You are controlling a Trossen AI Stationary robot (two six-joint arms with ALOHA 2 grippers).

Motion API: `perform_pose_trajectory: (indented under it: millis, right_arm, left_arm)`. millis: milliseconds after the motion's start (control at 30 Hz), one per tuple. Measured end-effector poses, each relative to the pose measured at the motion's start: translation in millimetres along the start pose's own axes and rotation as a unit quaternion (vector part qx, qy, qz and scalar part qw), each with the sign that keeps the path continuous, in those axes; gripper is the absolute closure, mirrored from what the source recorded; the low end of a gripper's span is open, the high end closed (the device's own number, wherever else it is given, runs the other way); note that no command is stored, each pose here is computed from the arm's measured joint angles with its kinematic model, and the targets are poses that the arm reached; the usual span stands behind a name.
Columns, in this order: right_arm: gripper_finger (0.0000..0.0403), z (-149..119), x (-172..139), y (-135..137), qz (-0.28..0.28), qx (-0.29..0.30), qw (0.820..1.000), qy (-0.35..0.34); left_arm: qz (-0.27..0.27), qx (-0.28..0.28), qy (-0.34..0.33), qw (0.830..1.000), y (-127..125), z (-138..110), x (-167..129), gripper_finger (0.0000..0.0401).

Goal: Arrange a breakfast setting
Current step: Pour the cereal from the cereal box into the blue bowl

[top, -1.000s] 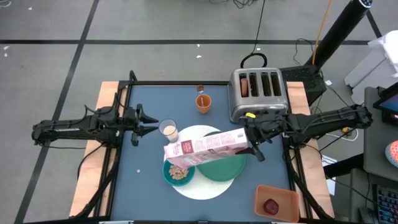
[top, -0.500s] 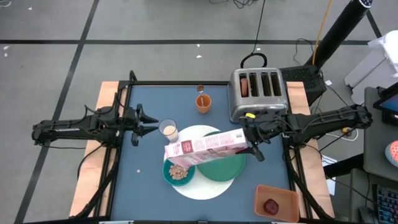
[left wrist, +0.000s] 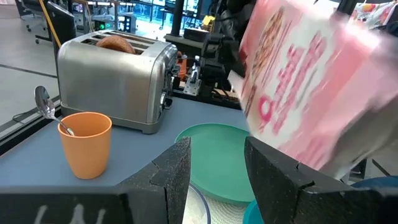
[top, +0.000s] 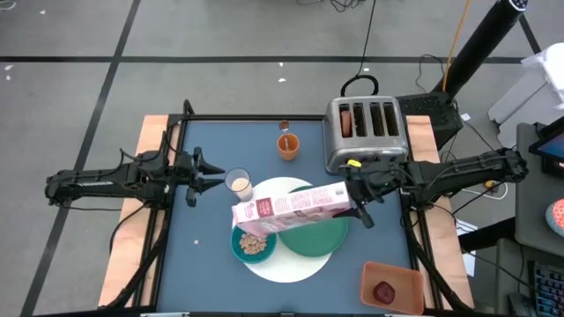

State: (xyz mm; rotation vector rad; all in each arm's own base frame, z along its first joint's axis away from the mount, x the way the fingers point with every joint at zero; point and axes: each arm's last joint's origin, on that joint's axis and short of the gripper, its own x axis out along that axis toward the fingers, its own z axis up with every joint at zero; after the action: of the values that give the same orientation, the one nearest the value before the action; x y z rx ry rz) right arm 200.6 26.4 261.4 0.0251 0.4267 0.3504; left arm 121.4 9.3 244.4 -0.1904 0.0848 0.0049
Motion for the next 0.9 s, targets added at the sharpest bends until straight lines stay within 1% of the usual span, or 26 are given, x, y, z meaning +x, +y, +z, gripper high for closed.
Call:
perform_pose_trajectory:
  millis: [67, 167, 300, 633, 900]
  right_arm:
    - [0.0190, -0.3, -0.6, 0.4, 0.002, 0.001, 1.000, 0.003]
    - [0.0190, -6.2, 0.3, 0.2, 0.001, 0.012, 1.000, 0.029]
    - [0.0190, -2.6, -0.2, 0.0, 0.001, 0.003, 1.000, 0.013]
    - [0.0190, -3.6, 0.1, 0.0, 0.000, 0.004, 1.000, 0.017]
    - [0.0190, 5.7, -1.2, 0.3, 0.001, -0.009, 1.000, -0.029]
  left_arm:
    - [0.000, 0.000, 0.000, 1.000, 0.0, 0.0, -0.1, 0.0244]
    - [0.000, 0.000, 0.000, 1.000, 0.0, 0.0, -0.1, 0.0244]
    - [0.000, 0.000, 0.000, 1.000, 0.0, 0.0, -0.1, 0.0244]
    - [0.000, 0.001, 0.000, 1.000, 0.0, 0.0, -0.1, 0.0244]
    - [0.000, 0.001, 0.000, 1.000, 0.0, 0.1, -0.1, 0.0244]
